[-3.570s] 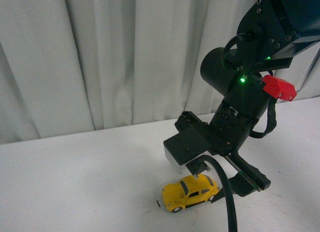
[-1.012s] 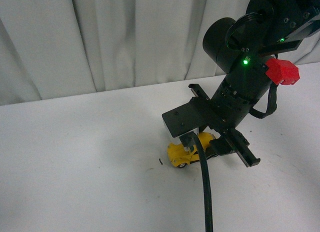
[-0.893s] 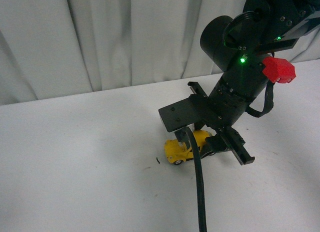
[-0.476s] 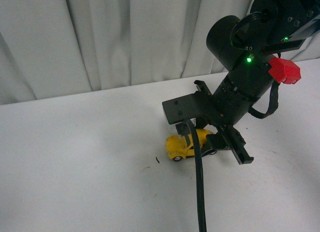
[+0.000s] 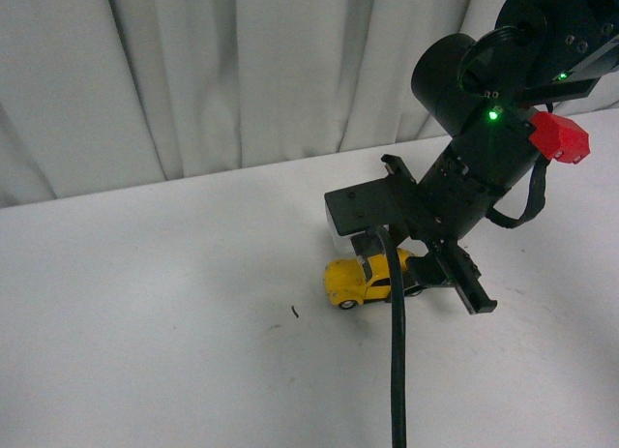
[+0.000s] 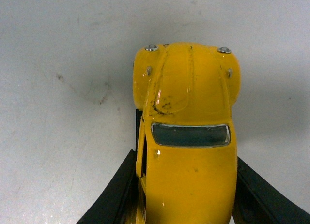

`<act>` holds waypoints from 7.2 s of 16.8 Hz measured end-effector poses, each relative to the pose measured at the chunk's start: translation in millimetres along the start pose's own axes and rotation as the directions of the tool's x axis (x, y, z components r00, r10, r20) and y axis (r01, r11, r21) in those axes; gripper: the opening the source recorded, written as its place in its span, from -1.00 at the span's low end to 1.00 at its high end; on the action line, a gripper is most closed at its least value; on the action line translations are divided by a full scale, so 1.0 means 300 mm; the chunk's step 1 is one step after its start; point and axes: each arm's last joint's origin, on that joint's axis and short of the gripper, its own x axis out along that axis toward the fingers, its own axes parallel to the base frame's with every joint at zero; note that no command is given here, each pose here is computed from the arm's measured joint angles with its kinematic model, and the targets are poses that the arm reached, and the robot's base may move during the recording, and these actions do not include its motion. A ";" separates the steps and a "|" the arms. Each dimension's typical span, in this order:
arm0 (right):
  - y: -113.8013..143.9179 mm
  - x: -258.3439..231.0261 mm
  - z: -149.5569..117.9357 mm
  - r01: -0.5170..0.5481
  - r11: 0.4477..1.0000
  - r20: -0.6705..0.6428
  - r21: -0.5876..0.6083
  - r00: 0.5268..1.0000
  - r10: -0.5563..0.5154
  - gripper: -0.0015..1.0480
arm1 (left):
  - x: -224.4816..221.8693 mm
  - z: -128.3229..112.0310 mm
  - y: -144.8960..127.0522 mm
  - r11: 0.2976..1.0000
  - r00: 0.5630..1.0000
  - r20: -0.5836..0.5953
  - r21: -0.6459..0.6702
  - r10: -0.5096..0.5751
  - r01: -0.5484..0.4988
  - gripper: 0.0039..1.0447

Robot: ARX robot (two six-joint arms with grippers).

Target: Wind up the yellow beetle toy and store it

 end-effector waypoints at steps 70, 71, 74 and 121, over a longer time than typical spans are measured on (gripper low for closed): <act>0.321 -0.698 0.182 0.899 0.397 0.056 0.185 0.394 -0.917 0.30 | 0.000 0.000 0.000 1.000 1.000 0.000 0.000 -0.001 0.001 0.88; 0.392 -0.711 0.163 0.871 0.214 0.002 0.443 0.238 -0.971 0.10 | 0.000 0.000 0.000 1.000 1.000 0.000 0.000 0.002 -0.002 0.88; 0.526 -0.671 0.131 0.489 0.062 0.018 0.870 0.095 -0.995 -0.59 | 0.000 0.000 0.000 1.000 1.000 0.000 0.000 0.000 0.000 0.88; 0.849 -0.462 0.038 0.356 0.051 0.007 0.933 0.124 -0.992 0.86 | 0.000 0.000 0.000 1.000 1.000 0.000 0.000 0.000 0.000 0.88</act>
